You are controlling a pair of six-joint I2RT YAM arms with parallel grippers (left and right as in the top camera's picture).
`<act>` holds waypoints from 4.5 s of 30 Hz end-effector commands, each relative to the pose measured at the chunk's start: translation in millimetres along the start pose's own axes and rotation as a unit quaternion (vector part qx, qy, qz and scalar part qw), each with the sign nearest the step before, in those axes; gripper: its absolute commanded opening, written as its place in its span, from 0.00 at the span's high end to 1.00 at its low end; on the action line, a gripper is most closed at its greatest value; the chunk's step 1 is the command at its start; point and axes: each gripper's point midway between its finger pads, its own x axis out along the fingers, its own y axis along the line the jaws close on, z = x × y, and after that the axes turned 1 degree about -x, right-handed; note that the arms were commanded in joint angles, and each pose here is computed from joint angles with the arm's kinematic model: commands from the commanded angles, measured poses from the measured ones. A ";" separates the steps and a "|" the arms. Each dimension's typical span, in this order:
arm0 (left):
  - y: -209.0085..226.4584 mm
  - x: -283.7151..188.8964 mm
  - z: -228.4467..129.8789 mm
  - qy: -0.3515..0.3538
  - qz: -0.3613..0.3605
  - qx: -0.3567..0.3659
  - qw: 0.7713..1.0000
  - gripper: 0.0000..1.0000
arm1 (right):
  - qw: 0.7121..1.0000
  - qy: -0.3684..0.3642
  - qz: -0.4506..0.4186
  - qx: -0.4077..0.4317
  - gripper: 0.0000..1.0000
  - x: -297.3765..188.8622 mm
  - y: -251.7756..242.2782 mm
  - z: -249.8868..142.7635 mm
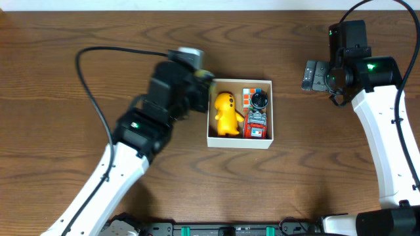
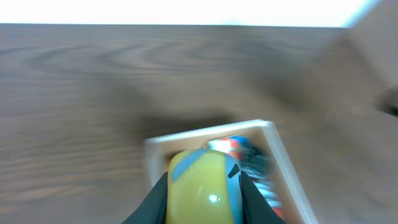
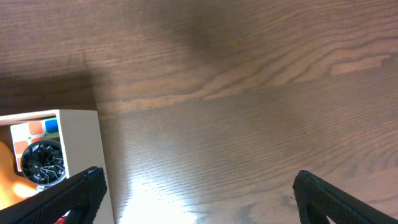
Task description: Pack container
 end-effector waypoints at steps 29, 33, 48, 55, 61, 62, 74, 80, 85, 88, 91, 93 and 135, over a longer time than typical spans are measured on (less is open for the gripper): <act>-4.6 130.2 -67.2 0.036 0.085 0.047 0.995 0.60 | 1.000 -0.010 -0.003 0.004 0.01 -5.7 -3.7 5.1; -4.6 130.2 -67.3 0.036 0.085 0.047 0.995 0.34 | 1.000 -0.010 -0.003 0.005 0.01 -5.7 -3.8 5.1; 0.9 120.5 -50.6 0.014 0.095 0.043 0.994 0.26 | 1.000 -0.010 -0.003 0.004 0.01 -5.7 -3.7 5.1; 30.2 72.4 -1.6 -0.039 0.130 0.015 0.991 0.26 | 1.000 -0.010 -0.003 0.005 0.01 -5.7 -3.8 5.1; 113.8 -2.4 25.7 -0.071 0.280 -0.020 0.957 0.21 | 1.000 -0.010 -0.003 0.005 0.01 -5.7 -3.8 5.1; 129.5 -15.7 27.6 -0.074 0.306 -0.028 0.949 0.19 | 1.000 -0.010 -0.003 0.005 0.01 -5.7 -3.8 5.1; 226.7 -93.0 16.0 -0.056 0.433 -0.102 0.894 0.02 | 1.000 -0.010 -0.003 0.005 0.01 -5.7 -3.8 5.1; 227.3 -93.5 13.4 -0.050 0.435 -0.102 0.893 0.02 | 1.000 -0.010 -0.003 0.004 0.01 -5.7 -3.7 5.1; 227.3 -93.5 13.4 -0.050 0.435 -0.102 0.893 0.02 | 1.000 -0.010 -0.003 0.005 0.01 -5.7 -3.8 5.1; 227.3 -93.4 13.5 -0.050 0.435 -0.102 0.893 0.02 | 1.000 -0.010 -0.003 0.004 0.01 -5.7 -3.7 5.1; 227.3 -93.4 13.5 -0.050 0.435 -0.102 0.893 0.02 | 1.000 -0.010 -0.003 0.005 0.01 -5.7 -3.8 5.1; 227.3 -93.5 13.4 -0.050 0.435 -0.102 0.893 0.02 | 1.000 -0.010 -0.003 0.004 0.01 -5.7 -3.7 5.1; 227.3 -93.5 13.4 -0.050 0.435 -0.102 0.893 0.02 | 0.894 -0.397 0.200 0.057 0.01 -297.6 -60.6 -79.0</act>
